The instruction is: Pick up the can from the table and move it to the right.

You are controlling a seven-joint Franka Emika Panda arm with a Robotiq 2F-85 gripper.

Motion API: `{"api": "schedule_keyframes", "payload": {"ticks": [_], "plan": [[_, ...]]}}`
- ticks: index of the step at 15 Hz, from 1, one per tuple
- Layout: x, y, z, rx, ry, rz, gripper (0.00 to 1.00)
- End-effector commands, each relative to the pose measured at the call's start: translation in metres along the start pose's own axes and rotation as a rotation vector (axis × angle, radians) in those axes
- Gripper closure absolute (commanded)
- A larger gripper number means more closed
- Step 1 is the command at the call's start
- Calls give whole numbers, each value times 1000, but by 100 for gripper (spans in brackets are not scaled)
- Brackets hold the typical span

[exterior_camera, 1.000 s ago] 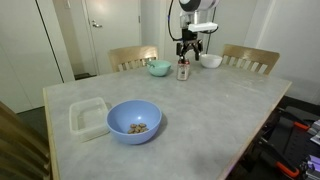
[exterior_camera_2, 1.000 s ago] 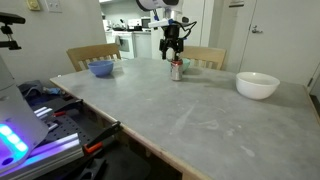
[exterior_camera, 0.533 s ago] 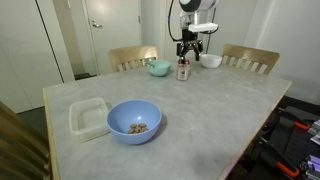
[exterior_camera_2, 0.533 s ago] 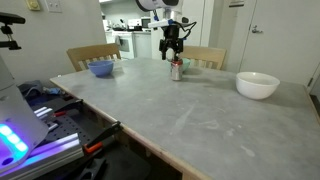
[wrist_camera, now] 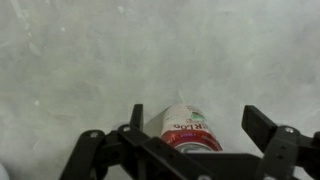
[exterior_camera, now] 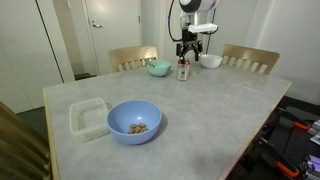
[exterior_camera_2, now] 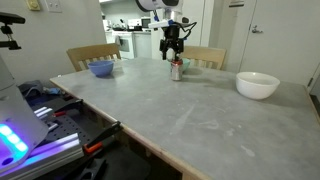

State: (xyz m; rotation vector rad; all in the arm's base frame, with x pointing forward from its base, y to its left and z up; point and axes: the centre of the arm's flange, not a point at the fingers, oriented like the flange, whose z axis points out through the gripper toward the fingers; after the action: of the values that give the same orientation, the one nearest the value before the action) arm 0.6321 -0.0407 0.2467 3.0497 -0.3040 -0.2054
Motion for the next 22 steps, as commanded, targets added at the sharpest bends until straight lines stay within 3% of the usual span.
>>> {"api": "schedule_keyframes", "payload": {"ticks": [1,9,11,12,14,15,16,22], "plan": [[8,6,4,31,44,26,0],[23,1,0,47,82,18,2],[25,0,-1,45,90,14,15],[27,-1,-1,44,92,12,27],[28,-1,-1,40,96,9,34],[28,-1,-1,38,98,8,46],[28,-1,-2,37,100,8,48],[21,-4,-4,29,102,0,94]]}}
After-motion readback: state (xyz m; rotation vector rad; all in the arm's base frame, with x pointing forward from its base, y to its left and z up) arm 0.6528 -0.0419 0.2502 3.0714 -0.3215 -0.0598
